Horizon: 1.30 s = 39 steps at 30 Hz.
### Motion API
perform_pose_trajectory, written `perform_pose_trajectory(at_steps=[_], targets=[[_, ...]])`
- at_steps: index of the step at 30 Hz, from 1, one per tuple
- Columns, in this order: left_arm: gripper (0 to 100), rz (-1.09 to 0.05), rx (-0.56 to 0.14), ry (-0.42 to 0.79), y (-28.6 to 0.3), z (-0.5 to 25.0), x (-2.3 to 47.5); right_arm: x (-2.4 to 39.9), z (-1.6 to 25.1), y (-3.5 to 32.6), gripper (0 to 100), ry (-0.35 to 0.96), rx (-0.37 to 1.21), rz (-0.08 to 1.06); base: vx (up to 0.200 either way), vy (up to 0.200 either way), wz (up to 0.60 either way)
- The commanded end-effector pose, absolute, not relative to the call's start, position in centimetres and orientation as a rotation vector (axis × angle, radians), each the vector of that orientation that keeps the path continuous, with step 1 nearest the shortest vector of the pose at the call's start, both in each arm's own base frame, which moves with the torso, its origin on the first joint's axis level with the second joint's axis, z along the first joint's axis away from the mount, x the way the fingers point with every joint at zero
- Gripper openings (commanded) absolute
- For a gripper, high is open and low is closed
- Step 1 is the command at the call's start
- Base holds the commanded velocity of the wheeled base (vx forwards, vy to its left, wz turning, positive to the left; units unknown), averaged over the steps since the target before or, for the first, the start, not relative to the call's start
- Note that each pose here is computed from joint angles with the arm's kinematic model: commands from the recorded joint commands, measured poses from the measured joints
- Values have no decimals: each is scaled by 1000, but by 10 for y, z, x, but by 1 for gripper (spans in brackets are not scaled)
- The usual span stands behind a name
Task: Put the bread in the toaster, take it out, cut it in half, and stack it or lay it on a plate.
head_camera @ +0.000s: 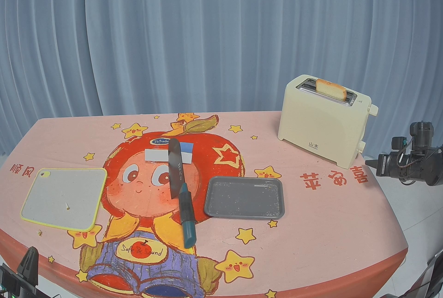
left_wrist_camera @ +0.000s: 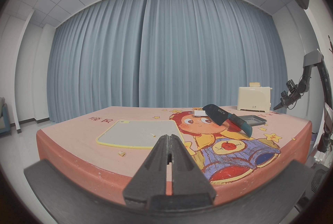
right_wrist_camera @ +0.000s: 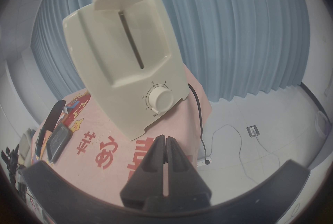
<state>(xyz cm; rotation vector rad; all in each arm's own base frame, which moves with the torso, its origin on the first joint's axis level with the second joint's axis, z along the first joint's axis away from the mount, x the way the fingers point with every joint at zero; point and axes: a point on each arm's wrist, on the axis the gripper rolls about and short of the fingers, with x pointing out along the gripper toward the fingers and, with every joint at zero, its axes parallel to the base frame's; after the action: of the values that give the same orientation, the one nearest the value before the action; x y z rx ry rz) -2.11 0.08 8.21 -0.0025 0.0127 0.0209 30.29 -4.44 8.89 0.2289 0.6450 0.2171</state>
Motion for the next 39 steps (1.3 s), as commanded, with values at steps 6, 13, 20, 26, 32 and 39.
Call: perform_pose_trajectory(at_steps=[6,13,20,26,32,39], targets=[[0,22,-3,29,1,77,-20,316,90,-44,0,638,310,195,0,0,0],[0,22,-4,31,1,77,-20,318,88,-44,0,643,312,195,0,0,0],[0,22,-4,29,1,77,-20,322,84,-42,0,653,313,201,0,0,0],[0,22,-4,29,1,77,-20,326,84,-42,0,648,311,202,0,0,0],[0,22,-3,29,1,77,-20,327,84,-39,0,649,309,211,0,0,0],[0,22,-3,29,1,77,-20,326,86,-38,0,644,305,214,0,0,0]])
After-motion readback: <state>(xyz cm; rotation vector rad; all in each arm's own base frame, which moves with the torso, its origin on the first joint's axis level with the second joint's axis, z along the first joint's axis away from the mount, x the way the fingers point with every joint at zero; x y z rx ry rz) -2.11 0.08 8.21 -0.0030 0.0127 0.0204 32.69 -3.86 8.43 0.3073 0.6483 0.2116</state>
